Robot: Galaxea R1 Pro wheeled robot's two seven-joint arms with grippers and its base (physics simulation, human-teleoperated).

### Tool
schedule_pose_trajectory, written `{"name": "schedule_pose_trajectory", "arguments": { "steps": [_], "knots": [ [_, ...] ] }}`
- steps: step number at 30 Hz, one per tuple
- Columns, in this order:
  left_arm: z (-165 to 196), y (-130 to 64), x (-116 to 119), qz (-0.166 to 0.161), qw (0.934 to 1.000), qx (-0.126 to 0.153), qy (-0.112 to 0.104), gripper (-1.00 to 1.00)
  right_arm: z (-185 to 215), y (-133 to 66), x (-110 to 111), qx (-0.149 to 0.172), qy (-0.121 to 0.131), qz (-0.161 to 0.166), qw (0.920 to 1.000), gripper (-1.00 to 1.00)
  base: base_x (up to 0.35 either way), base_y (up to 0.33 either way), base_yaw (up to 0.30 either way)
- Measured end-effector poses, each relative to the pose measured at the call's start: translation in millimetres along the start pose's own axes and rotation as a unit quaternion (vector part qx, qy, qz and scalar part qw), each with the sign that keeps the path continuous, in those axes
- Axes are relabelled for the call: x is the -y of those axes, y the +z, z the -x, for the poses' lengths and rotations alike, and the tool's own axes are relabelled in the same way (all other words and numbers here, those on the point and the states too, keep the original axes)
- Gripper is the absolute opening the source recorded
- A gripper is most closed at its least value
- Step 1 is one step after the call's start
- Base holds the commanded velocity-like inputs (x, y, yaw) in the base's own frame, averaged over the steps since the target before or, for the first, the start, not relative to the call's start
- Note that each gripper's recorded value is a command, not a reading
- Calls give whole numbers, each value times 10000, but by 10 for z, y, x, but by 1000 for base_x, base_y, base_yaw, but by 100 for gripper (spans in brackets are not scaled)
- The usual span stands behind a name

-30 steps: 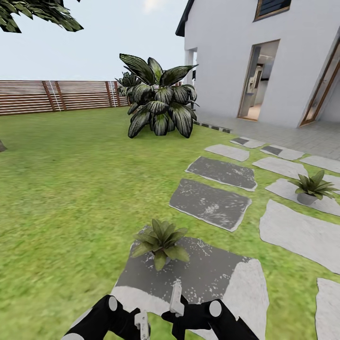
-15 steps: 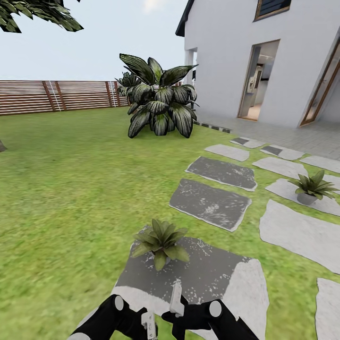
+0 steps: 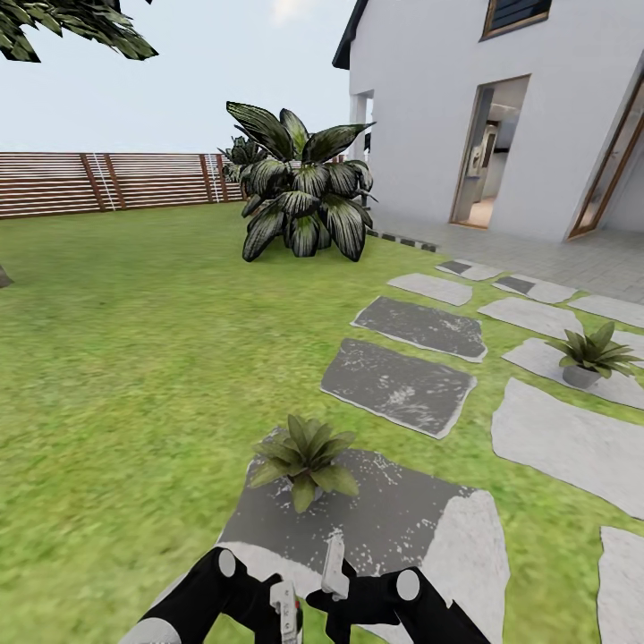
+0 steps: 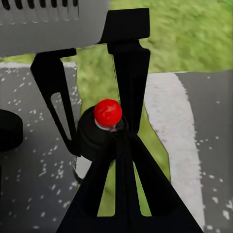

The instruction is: Pick up the pesticide atomizer in the garden and spray insectifuge to fully cover both potted plants in the garden.

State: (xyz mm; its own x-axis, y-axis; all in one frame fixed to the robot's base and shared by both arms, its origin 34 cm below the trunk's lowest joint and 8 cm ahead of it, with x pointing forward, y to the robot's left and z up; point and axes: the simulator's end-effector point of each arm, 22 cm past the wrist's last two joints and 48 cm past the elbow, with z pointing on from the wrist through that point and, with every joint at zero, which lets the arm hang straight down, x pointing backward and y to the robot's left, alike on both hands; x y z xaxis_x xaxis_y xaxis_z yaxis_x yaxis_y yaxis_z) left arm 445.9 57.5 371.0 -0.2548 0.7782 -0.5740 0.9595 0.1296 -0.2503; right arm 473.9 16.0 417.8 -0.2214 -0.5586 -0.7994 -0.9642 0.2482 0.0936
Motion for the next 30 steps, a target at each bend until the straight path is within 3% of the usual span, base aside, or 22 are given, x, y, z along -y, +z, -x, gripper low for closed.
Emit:
{"name": "schedule_pose_trajectory", "arguments": {
  "steps": [6, 27, 30],
  "knots": [
    [24, -2, 11, -26, 9999, 70, 102, -100, -4, -3, 6, -2, 3, -10, 10000, -100, 0, 0, 0],
    [27, -2, 72, -153, 9998, 100, 119, -100, -8, -6, 13, -5, 4, -22, 10000, -100, 0, 0, 0],
    [107, -8, 60, -128, 9995, 290, 37, -100, -6, -5, 12, -3, 4, -21, 10000, -100, 0, 0, 0]
  ]
}}
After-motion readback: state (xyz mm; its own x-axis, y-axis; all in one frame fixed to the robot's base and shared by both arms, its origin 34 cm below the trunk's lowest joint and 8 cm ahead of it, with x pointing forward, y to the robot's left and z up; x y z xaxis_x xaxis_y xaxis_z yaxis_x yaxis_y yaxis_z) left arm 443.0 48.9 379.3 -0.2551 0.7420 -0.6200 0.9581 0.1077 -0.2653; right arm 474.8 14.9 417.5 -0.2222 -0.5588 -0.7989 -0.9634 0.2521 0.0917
